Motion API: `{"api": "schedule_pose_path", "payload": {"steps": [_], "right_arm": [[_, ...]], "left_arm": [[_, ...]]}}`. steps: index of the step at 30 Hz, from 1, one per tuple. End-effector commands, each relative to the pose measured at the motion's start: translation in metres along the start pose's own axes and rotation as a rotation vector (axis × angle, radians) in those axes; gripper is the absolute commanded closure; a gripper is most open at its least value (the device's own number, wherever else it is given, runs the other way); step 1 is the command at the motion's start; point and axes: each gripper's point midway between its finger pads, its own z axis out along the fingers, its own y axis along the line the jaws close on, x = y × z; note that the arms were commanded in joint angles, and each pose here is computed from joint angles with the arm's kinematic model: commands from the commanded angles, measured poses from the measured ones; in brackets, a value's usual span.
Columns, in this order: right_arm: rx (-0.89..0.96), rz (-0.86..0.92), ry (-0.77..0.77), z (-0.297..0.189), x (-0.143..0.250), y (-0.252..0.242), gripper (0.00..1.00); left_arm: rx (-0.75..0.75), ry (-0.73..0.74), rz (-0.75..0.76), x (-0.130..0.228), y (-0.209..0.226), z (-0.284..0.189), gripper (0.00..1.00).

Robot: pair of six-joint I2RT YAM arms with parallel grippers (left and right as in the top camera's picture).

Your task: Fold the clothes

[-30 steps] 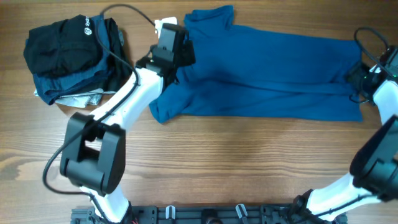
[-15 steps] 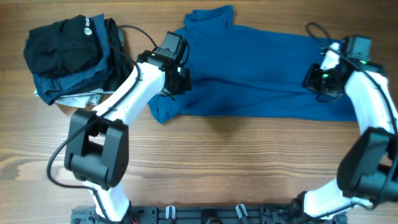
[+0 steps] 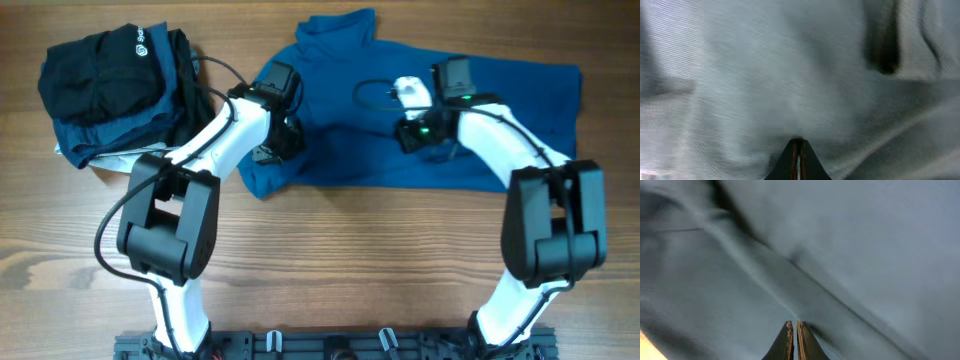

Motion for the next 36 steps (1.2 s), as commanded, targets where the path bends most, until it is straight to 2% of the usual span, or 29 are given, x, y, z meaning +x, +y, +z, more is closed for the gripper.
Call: {"api": "schedule_pose_path", "payload": {"steps": [1, 5, 13, 19, 23, 26, 30, 32, 36], "right_arm": [[0.038, -0.170, 0.029, 0.013, -0.002, 0.013, 0.96], [0.047, -0.226, 0.028, 0.023, -0.006, 0.023, 0.96], [0.054, -0.173, 0.079, 0.041, 0.009, 0.016, 0.96], [0.273, -0.097, 0.000, 0.037, -0.016, -0.023, 0.96], [0.314, -0.088, -0.091, 0.035, -0.038, -0.030, 0.94], [0.425, 0.029, -0.169, 0.020, -0.055, -0.049, 0.96], [0.423, 0.107, -0.201, -0.030, -0.071, -0.038, 0.96], [0.406, 0.194, -0.169, -0.054, -0.059, -0.029, 0.96], [0.388, 0.281, 0.064, -0.058, 0.003, -0.016, 0.96]], "left_arm": [[-0.041, -0.007, -0.081, -0.010, 0.023, 0.005, 0.96], [-0.042, -0.017, -0.121, -0.019, 0.036, 0.003, 0.96], [-0.040, -0.023, -0.132, -0.022, 0.040, 0.005, 0.96], [-0.055, 0.002, -0.133, -0.018, 0.043, 0.016, 0.96], [-0.062, 0.013, -0.134, -0.017, 0.045, 0.021, 0.96], [-0.062, 0.015, -0.134, -0.016, 0.045, 0.021, 0.96], [-0.063, 0.016, -0.134, -0.016, 0.045, 0.021, 0.96], [-0.063, 0.016, -0.134, -0.016, 0.045, 0.021, 0.96], [-0.063, 0.016, -0.134, -0.016, 0.045, 0.021, 0.96]]}}
